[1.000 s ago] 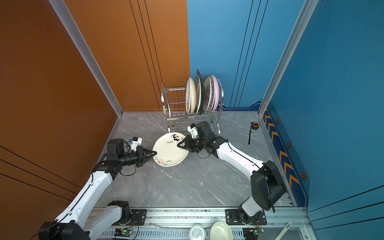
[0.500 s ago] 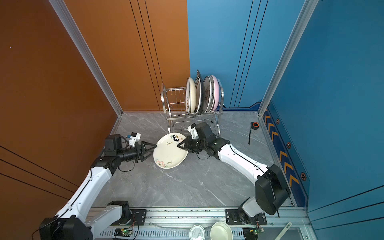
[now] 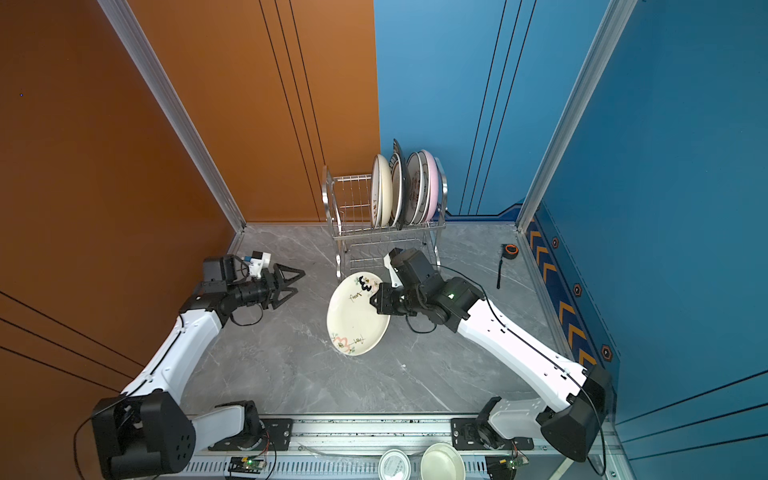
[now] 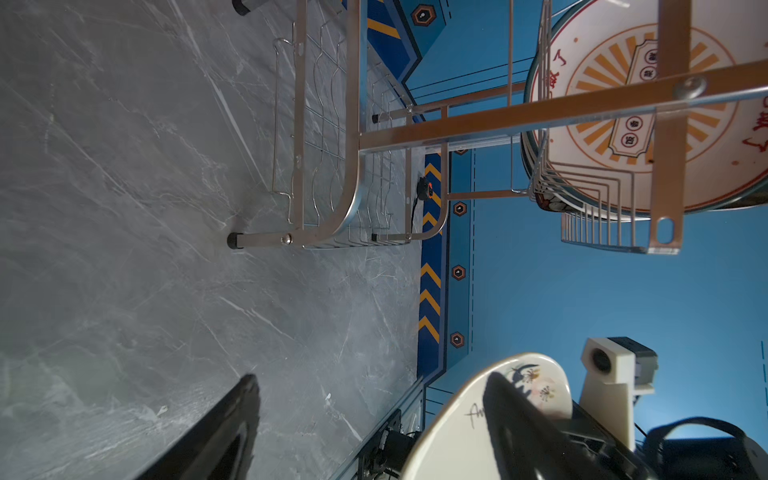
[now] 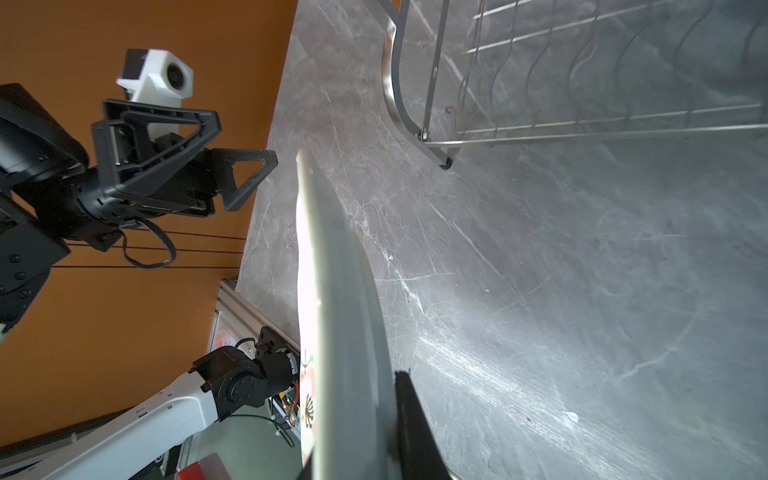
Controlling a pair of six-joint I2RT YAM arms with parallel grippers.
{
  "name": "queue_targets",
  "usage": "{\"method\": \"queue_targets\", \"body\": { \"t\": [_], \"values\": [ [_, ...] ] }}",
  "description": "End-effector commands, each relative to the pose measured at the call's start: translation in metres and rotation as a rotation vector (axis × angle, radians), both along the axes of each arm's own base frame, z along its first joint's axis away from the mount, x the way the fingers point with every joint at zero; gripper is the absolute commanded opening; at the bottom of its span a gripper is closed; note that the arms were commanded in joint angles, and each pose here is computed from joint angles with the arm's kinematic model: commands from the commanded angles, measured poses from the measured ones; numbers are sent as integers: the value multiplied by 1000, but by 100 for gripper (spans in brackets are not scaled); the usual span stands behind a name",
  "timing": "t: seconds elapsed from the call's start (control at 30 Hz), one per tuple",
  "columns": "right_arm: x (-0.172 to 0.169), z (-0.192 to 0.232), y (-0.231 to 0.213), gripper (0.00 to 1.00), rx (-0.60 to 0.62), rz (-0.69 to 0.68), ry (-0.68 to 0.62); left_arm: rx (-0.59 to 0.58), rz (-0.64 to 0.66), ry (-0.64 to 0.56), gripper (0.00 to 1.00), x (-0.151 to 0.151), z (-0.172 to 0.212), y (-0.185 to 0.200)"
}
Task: Load the plates into the dish rack
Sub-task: 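Grasp the floral plate's far edge with the right gripper while the left releases, then carry the upright floral plate with the right gripper into the front rack slot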
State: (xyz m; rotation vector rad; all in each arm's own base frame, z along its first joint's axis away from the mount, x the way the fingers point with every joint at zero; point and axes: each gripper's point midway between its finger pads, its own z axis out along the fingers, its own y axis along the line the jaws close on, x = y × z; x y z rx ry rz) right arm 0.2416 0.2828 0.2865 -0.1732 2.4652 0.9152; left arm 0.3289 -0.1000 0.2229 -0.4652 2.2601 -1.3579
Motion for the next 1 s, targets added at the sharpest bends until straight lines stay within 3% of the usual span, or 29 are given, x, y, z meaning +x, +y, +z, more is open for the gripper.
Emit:
{"method": "queue_targets", "body": {
  "t": [0.0,0.5,0.6,0.97],
  "values": [
    [6,58,-24,0,-34,-75,-186,68,3,-17,85,7,0,4],
    [55,209,-50,0,-242,-365,-629,232,6,16,85,15,-24,10],
    [70,230,-49,0,-275,-427,-701,246,1,15,90,14,-25,10],
    [118,269,-25,0,-322,-574,-900,271,-10,27,91,9,-31,9]
  ]
}}
